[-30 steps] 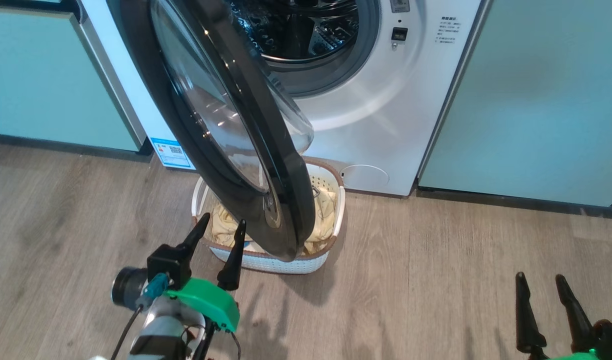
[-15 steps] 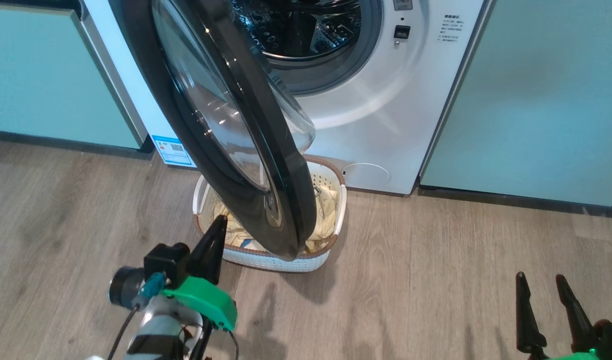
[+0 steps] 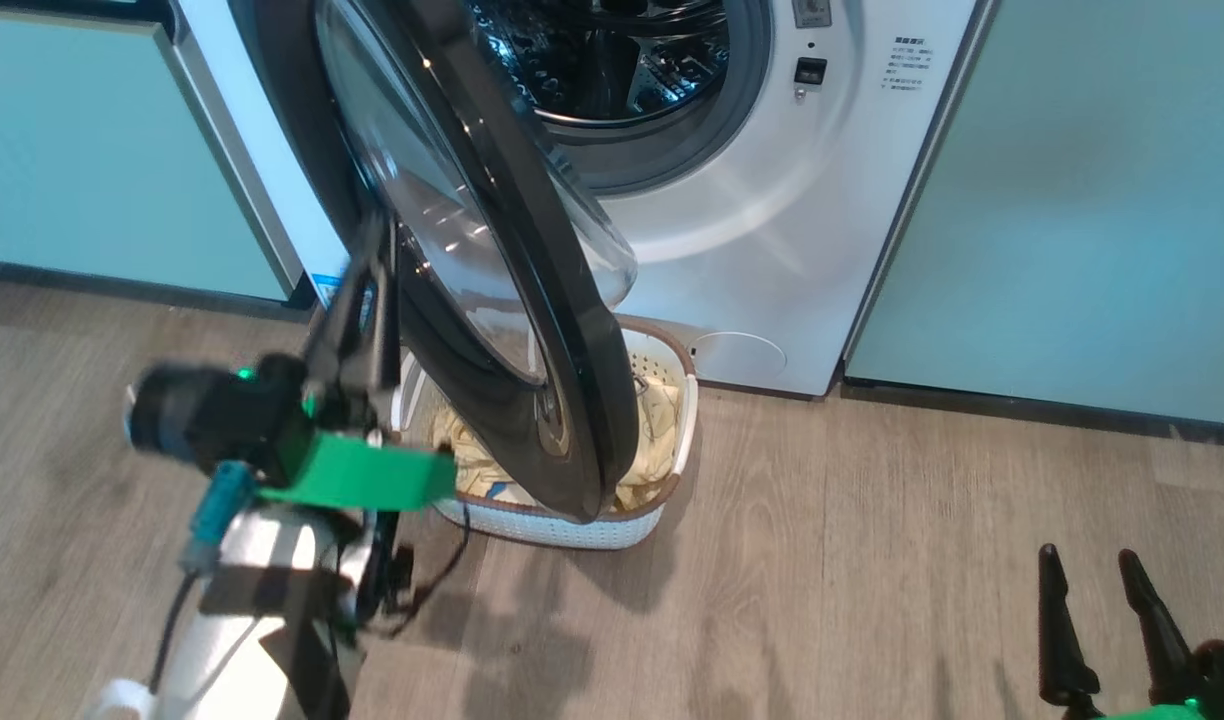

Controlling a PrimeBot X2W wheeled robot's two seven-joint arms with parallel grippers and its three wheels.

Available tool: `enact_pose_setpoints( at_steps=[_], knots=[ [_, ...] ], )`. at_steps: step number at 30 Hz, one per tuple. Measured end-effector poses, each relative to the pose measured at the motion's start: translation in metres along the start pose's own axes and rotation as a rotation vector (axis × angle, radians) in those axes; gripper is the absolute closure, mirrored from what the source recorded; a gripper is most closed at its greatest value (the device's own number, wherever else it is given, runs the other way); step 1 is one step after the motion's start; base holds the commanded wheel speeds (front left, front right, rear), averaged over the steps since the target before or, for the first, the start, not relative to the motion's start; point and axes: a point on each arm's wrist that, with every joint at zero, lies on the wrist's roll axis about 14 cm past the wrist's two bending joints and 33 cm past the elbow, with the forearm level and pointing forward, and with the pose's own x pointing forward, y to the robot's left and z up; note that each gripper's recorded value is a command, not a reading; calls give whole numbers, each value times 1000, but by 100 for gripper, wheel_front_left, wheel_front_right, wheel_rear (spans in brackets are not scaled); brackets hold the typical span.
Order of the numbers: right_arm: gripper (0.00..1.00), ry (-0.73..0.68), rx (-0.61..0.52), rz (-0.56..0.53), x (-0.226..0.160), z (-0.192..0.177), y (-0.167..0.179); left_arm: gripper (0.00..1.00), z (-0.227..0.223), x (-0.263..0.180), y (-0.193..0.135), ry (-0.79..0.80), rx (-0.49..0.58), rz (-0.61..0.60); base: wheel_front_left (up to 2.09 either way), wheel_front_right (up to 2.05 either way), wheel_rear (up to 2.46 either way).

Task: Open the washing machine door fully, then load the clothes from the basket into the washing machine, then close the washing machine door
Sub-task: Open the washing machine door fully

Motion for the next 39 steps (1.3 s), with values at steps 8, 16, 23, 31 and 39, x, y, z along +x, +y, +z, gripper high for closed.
enact_pose_setpoints(
  at_steps=[8,16,23,31,39],
  knots=[
    [0,-3,-2,2,1,1,0,100,93,20,-44,-297,-31,-137,0,0,0],
    [0,-4,-2,-8,-2,1,-2,100,74,5,-128,-116,-195,-408,0,0,0],
    [0,2,-1,-29,-6,-1,-8,100,13,-25,-187,231,-298,-580,0,0,0],
    [0,3,0,-47,-9,-1,-13,100,-33,-36,-192,405,-267,-569,0,0,0],
    [0,1,-1,-57,-11,0,-15,100,-54,-35,-181,453,-245,-516,0,0,0]
  ],
)
